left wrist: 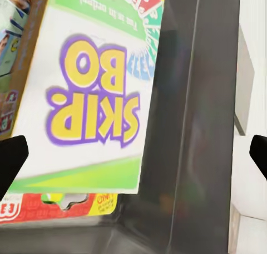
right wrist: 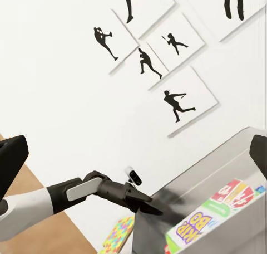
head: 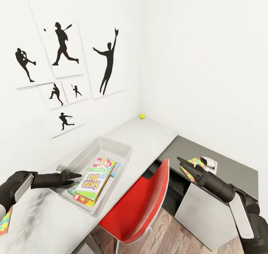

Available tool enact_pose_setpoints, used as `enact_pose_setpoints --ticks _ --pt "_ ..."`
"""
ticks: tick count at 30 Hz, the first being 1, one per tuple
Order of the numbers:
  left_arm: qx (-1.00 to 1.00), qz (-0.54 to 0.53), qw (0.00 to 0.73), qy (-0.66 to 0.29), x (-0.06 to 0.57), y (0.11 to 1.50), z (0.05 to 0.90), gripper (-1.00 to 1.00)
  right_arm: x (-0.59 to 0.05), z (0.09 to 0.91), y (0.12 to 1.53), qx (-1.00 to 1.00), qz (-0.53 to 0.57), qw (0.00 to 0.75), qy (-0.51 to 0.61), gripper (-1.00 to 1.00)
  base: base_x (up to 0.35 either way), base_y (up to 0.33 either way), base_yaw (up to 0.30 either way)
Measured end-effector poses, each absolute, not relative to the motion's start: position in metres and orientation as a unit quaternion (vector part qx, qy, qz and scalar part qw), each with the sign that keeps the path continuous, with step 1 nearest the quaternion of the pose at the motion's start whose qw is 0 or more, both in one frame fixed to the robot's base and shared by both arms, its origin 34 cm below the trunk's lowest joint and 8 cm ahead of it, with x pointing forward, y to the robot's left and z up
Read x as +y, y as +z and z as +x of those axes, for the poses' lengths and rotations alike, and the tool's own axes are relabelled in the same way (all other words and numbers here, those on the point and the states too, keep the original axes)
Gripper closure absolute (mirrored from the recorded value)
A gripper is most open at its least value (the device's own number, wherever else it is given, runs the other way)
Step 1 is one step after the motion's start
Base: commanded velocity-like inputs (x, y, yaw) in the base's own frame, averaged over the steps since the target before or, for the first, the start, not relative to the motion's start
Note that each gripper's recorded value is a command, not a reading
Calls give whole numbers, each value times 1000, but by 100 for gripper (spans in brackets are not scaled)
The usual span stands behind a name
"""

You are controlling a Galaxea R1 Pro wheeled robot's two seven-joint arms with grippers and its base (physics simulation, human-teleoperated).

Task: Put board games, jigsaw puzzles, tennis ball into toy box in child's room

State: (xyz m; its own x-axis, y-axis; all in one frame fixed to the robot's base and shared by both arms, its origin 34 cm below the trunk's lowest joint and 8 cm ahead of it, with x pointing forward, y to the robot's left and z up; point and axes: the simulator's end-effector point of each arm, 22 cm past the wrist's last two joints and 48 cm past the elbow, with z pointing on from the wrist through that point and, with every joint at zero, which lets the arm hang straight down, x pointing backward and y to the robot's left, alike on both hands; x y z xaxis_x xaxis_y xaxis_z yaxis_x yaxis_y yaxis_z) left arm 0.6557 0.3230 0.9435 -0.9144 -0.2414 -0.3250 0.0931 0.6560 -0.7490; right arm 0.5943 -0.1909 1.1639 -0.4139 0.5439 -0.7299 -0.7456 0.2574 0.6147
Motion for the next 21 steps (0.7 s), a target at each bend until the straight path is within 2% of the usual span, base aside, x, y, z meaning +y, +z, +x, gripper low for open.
enact_pose_setpoints --ticks 8,14,21 --pt "879 -38 211 -425 324 955 658 -100 -192 594 1164 585 -85 536 603 -100 0 0 0" --pt "846 -18 228 -481 311 988 659 -100 -192 594 1166 584 -87 536 604 -100 0 0 -21" --pt "786 24 246 -567 325 1051 631 -100 -192 592 1170 581 -89 539 603 -100 0 0 -96"
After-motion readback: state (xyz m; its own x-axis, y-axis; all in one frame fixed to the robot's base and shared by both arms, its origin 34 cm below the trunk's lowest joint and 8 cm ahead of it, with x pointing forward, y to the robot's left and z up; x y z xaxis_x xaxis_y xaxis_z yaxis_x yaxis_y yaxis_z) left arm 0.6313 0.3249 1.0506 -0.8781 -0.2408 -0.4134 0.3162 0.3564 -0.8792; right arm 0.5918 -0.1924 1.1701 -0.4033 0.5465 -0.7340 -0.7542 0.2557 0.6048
